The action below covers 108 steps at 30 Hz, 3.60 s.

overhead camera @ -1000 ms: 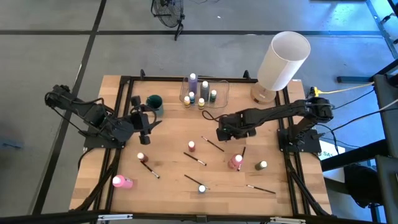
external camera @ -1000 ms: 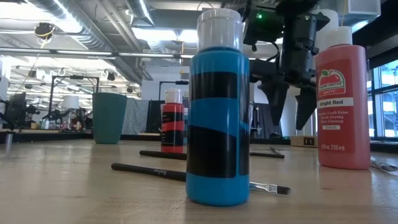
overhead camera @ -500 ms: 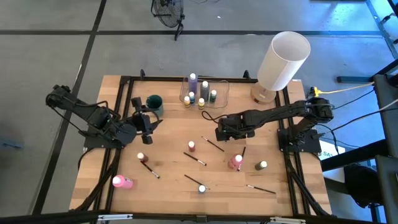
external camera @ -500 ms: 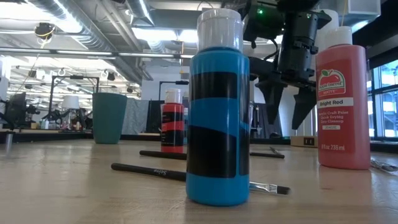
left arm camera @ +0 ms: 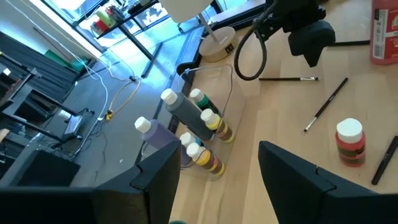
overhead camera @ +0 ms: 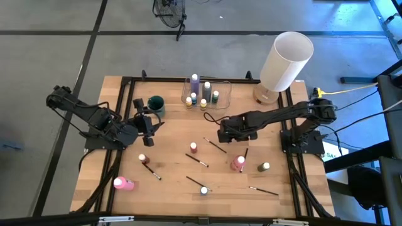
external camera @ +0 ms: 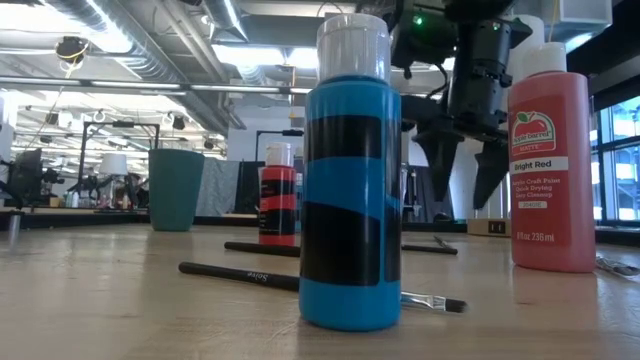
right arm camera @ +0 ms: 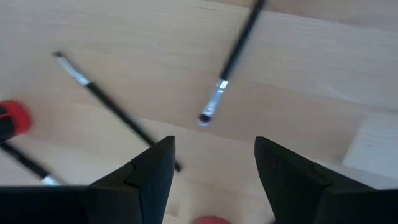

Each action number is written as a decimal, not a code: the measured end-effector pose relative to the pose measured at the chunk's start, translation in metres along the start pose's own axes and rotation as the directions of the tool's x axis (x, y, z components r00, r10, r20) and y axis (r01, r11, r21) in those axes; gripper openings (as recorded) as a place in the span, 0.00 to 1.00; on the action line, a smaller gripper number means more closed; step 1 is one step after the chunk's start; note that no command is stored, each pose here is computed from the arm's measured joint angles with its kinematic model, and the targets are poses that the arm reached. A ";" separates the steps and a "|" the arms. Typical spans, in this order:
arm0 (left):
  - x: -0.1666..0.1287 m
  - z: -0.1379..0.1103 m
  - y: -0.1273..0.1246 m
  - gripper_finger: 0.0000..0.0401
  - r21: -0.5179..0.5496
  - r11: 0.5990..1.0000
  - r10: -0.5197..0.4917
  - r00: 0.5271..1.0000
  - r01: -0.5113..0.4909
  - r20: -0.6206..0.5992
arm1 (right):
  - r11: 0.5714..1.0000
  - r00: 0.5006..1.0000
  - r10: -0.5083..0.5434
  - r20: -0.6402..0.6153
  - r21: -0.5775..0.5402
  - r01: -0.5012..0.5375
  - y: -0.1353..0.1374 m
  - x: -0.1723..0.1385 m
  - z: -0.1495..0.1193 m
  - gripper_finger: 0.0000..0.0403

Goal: Pick & Place Paint Supplies
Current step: Put the silver paint brush into the green cup

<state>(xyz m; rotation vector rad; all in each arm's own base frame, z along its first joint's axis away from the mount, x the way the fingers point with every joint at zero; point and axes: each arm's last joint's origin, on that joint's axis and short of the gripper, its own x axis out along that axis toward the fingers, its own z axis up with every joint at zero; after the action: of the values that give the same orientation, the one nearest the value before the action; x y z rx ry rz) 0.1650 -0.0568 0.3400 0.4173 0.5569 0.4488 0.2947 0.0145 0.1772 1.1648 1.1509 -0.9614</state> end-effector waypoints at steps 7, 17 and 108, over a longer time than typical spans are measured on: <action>0.000 0.000 0.000 0.52 -0.015 1.000 -0.001 1.000 0.001 -0.001 | 1.000 1.000 0.024 -0.005 -0.009 -0.024 0.008 0.013 0.000 0.56; 0.000 -0.001 0.000 0.52 -0.013 1.000 -0.005 1.000 0.005 -0.005 | 1.000 0.999 -0.021 -0.036 -0.008 0.021 0.008 0.029 0.000 0.56; 0.008 -0.017 -0.011 0.52 0.033 0.998 -0.046 0.997 0.049 -0.063 | 0.998 0.994 -0.061 -0.092 -0.027 0.059 0.009 0.046 0.005 0.56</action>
<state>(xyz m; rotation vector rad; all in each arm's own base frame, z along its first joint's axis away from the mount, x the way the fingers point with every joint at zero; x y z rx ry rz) 0.1642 -0.0575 0.3187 0.4234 0.6340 0.4081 0.3122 0.0114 0.1331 1.1710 1.2748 -0.9442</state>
